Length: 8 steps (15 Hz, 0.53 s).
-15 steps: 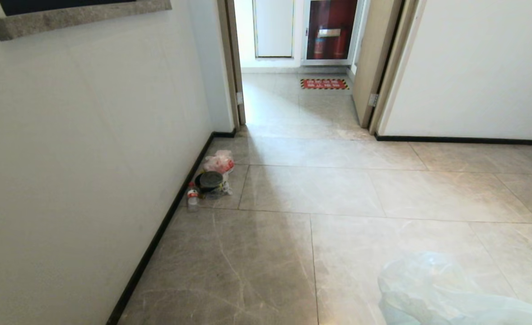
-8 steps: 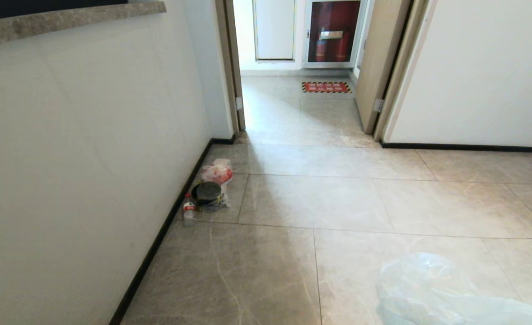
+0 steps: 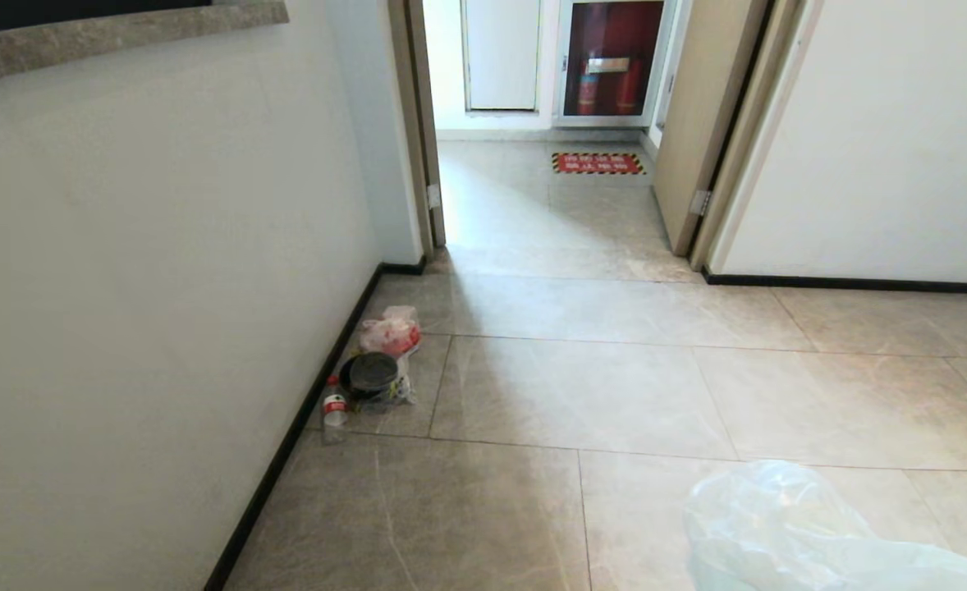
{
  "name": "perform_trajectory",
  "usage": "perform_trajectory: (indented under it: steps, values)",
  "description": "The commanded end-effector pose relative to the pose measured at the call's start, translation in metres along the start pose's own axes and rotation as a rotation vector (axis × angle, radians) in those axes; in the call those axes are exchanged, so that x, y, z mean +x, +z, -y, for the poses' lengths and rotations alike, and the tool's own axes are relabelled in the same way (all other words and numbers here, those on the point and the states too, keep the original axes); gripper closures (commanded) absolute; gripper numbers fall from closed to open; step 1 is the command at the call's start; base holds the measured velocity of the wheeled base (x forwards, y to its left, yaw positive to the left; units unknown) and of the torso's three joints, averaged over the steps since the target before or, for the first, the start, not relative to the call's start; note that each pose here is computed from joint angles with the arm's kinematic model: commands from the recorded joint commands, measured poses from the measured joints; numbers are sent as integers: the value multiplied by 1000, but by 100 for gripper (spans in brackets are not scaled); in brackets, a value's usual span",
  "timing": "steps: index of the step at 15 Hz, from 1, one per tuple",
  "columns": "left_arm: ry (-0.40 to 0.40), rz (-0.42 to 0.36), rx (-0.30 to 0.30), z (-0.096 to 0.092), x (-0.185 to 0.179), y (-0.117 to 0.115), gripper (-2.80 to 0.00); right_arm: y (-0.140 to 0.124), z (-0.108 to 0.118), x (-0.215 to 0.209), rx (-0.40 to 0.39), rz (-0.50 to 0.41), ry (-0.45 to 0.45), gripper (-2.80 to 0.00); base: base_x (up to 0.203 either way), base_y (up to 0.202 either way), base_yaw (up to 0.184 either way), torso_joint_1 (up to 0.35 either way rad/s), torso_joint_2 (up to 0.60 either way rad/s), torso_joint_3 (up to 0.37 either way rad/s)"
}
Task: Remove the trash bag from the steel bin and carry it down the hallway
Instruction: Put the trash bag at the door
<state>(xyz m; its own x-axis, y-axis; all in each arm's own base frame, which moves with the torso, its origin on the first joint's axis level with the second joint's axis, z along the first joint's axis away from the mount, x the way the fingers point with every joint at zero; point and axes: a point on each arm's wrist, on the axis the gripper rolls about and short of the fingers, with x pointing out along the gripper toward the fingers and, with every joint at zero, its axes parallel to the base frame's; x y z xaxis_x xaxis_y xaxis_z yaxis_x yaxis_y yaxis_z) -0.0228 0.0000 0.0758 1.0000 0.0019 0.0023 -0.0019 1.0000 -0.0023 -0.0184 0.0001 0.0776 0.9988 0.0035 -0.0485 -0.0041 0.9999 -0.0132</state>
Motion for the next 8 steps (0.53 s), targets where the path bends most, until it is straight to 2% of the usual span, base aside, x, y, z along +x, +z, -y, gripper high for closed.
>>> perform_trajectory:
  steps: [1, 8]
  values:
    - [1, 1, -1, 0, 0, 0, 0, 0, 0, 0, 0, -2, 0, 0, 179, 0, 4, -2, 8, 3]
    - [1, 1, -1, 0, 0, 0, 0, 0, 0, 0, 0, -2, 0, 0, 193, 0, 1, 2, 2, 2]
